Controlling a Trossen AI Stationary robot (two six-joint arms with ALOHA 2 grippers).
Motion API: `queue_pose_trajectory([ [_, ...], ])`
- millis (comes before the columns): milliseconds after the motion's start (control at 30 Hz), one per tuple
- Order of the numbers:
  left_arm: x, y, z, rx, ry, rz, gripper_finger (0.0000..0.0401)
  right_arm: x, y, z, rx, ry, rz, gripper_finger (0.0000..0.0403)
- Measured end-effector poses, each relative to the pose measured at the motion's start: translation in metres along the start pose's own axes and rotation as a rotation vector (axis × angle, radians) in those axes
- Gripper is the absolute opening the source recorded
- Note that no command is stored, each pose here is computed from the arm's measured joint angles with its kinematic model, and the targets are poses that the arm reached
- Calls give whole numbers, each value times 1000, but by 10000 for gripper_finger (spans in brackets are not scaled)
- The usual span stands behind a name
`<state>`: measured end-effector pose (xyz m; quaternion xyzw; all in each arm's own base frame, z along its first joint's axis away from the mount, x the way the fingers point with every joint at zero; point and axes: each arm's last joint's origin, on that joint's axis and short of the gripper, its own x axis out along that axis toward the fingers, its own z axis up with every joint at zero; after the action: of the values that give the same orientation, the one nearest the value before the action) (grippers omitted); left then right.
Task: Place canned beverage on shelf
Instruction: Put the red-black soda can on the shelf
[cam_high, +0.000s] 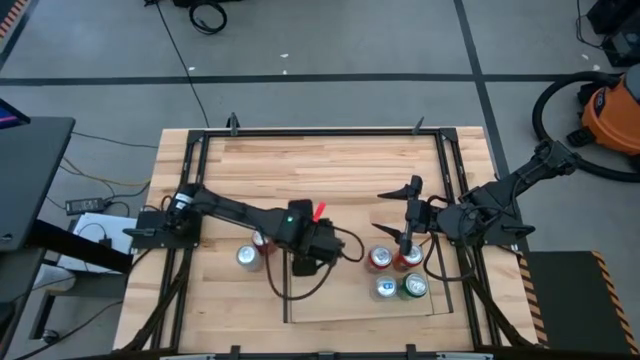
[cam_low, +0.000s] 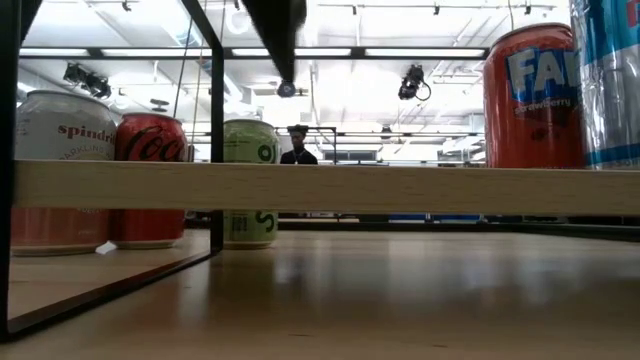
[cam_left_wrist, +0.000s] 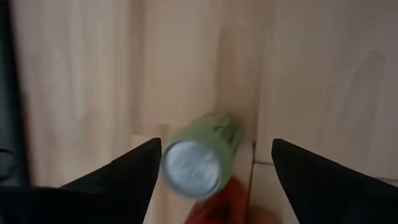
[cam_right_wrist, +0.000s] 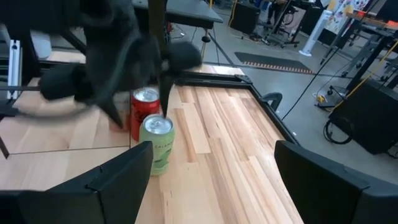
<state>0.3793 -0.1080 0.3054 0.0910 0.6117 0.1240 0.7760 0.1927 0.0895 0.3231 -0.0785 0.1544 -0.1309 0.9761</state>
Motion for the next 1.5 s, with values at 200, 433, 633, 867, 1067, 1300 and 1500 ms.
queue_pose_trajectory([
  [200, -46, 10, -20, -60, -127, 103, 300, 0, 0, -2, 1, 18, 0, 348],
  [433, -85, 9, -52, -182, -165, 90, 286, 0, 0, -2, 29, 17, 2, 348],
  [633, -85, -28, -77, -142, -138, 42, 286, -2, 3, -2, 28, 11, 17, 348],
  [867, -57, -50, -111, -160, -16, 78, 286, -1, 6, 0, 24, -12, 16, 348],
  [1067, -32, -48, -132, -194, 95, 116, 286, 0, 7, 1, 20, -16, 16, 348],
  [1300, -20, -26, -133, -273, 99, 125, 286, 0, 7, 1, 17, -18, 16, 348],
  [1500, -2, -13, -121, -328, 85, 95, 287, 0, 7, 1, 15, -19, 16, 348],
])
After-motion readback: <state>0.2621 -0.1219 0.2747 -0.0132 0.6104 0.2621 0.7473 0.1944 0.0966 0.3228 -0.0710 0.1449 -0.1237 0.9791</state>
